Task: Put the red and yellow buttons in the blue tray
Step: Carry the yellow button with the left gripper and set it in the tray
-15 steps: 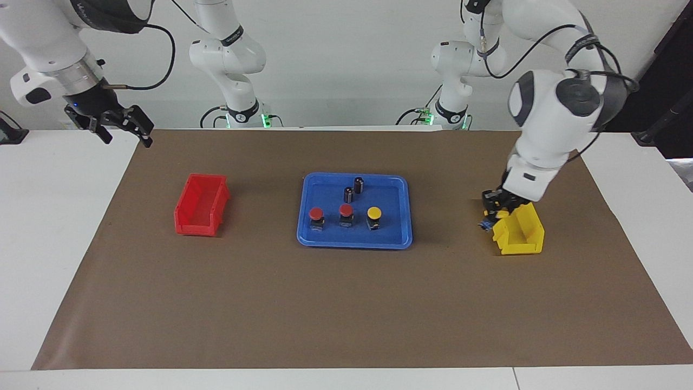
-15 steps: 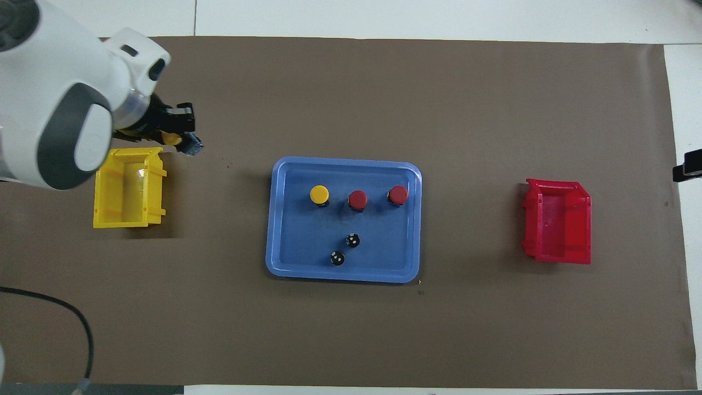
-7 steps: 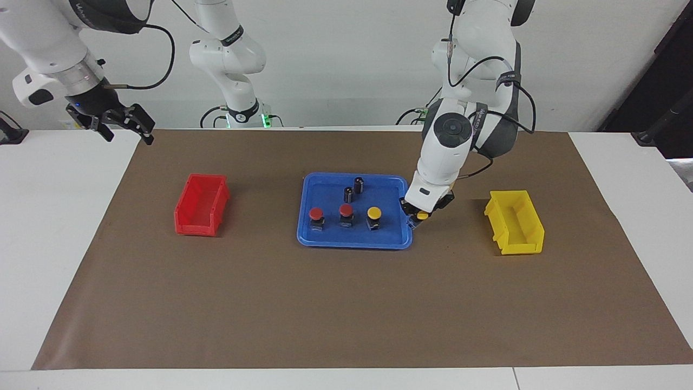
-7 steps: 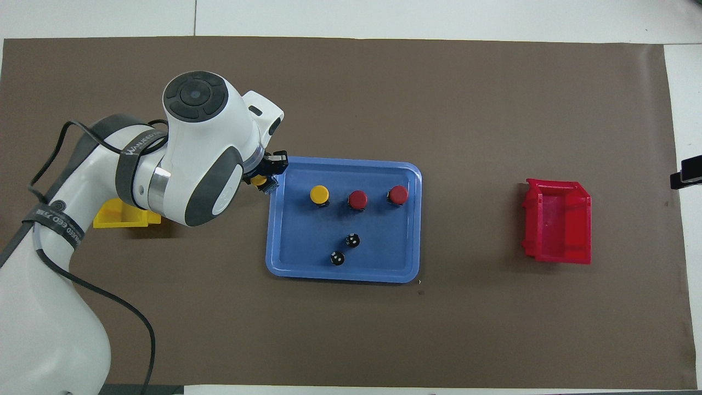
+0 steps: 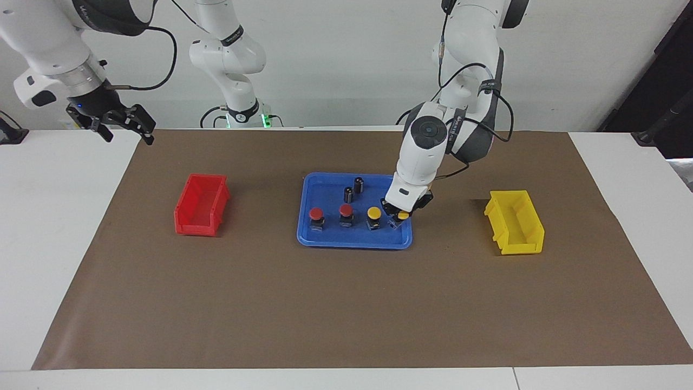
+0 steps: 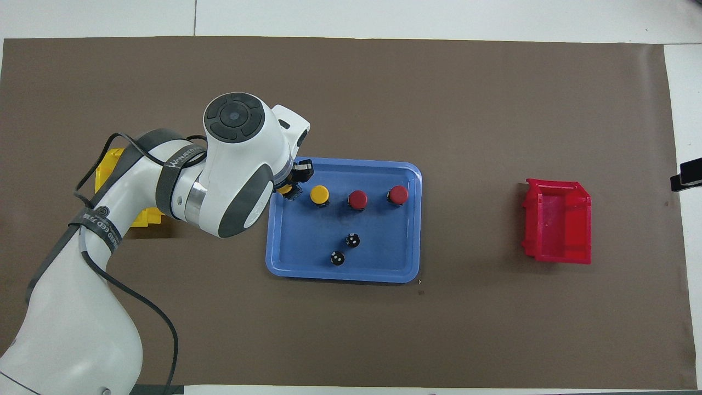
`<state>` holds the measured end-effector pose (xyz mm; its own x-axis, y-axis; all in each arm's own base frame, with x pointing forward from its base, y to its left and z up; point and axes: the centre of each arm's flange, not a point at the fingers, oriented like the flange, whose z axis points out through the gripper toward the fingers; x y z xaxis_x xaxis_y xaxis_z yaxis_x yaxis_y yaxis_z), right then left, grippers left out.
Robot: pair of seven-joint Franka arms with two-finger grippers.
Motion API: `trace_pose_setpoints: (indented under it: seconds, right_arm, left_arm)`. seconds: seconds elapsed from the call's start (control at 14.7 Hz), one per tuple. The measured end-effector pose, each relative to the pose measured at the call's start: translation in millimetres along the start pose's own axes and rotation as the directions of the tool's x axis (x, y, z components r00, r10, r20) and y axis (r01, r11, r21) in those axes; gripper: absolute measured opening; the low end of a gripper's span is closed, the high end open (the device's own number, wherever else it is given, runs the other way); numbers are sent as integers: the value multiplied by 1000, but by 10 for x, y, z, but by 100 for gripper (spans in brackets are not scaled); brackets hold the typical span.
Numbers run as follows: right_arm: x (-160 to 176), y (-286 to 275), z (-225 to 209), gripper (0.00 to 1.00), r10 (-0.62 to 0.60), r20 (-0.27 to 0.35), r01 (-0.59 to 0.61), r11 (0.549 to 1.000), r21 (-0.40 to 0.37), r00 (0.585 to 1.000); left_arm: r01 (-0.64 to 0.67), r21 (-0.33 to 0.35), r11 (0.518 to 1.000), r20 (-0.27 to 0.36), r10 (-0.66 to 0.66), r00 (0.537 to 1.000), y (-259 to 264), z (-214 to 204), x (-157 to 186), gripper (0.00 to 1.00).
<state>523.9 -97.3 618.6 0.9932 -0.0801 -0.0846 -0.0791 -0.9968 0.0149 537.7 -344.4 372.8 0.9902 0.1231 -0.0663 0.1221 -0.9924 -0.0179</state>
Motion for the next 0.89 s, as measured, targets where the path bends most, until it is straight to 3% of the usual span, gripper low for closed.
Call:
trace_pose_setpoints:
  seconds: [0.27,0.48,0.61,0.68,0.75,0.89]
  right_arm:
    - [0,4,1,100,-31,0,31,1000,-2,1000]
    - [0,-3,2,100,-36,1,36,999,-2,999]
    - [3,-26,1,100,-42,1,42,999,-3,999]
    - [3,-30,1,100,-43,1,43,999,-3,999]
    - [3,-28,1,100,-43,1,43,999,-3,999]
    - [2,-24,1,100,-42,1,42,999,-3,999]
  left_arm:
    - [6,-3,1000,-5,-6,1000,-9,112,39,41]
    - [6,-1,1000,-2,-6,1000,-14,125,36,48]
    - [7,3,1000,3,-7,1000,-18,125,30,63]
    - [7,5,1000,5,-7,1000,-21,116,27,63]
    - [8,7,1000,8,-8,1000,-31,92,23,69]
    - [12,14,1000,15,-12,1000,-100,-58,31,89]
